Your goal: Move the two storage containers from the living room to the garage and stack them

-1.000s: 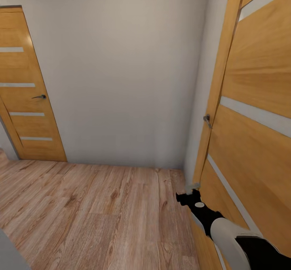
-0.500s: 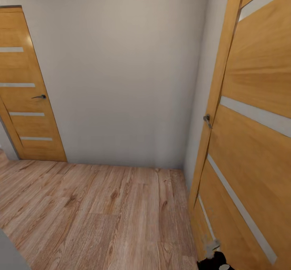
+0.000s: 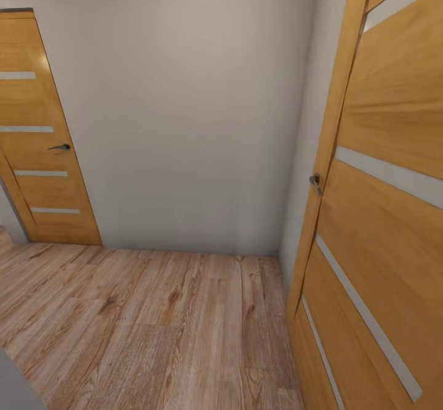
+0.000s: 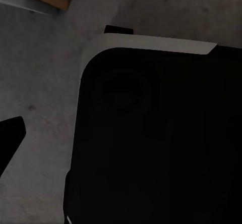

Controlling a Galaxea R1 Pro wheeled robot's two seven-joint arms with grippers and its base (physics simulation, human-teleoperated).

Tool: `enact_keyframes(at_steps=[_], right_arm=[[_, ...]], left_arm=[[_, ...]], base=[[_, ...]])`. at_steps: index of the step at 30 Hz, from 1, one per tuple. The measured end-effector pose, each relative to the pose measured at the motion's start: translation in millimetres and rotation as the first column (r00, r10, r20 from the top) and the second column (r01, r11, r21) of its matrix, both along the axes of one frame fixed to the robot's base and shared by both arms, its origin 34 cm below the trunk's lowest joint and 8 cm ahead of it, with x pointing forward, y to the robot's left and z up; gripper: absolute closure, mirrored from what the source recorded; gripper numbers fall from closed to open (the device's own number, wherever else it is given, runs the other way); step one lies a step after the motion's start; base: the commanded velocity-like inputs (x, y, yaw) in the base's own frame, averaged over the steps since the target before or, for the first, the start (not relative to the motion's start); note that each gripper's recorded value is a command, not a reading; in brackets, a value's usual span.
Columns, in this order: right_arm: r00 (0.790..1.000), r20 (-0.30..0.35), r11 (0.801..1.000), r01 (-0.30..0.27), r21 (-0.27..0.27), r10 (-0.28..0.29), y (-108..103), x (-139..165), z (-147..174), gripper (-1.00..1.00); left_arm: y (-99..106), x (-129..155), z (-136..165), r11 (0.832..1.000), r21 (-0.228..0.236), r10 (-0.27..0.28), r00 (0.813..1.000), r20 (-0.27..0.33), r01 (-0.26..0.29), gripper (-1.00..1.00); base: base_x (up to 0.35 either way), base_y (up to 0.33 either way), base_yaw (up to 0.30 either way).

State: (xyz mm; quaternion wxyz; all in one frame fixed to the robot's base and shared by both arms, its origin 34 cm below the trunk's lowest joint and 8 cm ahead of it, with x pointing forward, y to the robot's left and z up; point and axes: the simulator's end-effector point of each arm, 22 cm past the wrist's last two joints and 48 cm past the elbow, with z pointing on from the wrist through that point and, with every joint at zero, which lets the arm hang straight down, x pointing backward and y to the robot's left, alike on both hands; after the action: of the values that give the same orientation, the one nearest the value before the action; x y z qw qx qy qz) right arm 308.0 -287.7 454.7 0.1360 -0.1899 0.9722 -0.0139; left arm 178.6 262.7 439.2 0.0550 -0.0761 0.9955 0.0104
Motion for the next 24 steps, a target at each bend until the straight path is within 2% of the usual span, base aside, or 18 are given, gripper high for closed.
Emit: enact_keyframes(at_steps=[2,5,24], right_arm=[[1.0,-0.021,1.0,0.006,0.001,-0.006,1.3,-15.1,-3.0,-1.0],[0.999,-0.031,1.0,0.01,0.002,-0.01,2.4,-20.9,-4.1,-1.0],[0.999,-0.04,1.0,0.02,-0.001,-0.02,1.1,-24.9,-4.8,-1.0]], left_arm=[[0.4,0.0,0.0,1.0,0.001,0.0,1.0,0.0,0.0,-1.0],[-0.1,0.1,0.0,1.0,0.0,0.0,1.0,0.0,0.0,-1.0],[-0.6,0.2,0.0,1.0,-0.001,-0.001,1.0,0.001,0.001,-1.0]], base=[[0.0,0.0,0.0],[0.0,0.0,0.0],[0.009,0.0,0.0]])
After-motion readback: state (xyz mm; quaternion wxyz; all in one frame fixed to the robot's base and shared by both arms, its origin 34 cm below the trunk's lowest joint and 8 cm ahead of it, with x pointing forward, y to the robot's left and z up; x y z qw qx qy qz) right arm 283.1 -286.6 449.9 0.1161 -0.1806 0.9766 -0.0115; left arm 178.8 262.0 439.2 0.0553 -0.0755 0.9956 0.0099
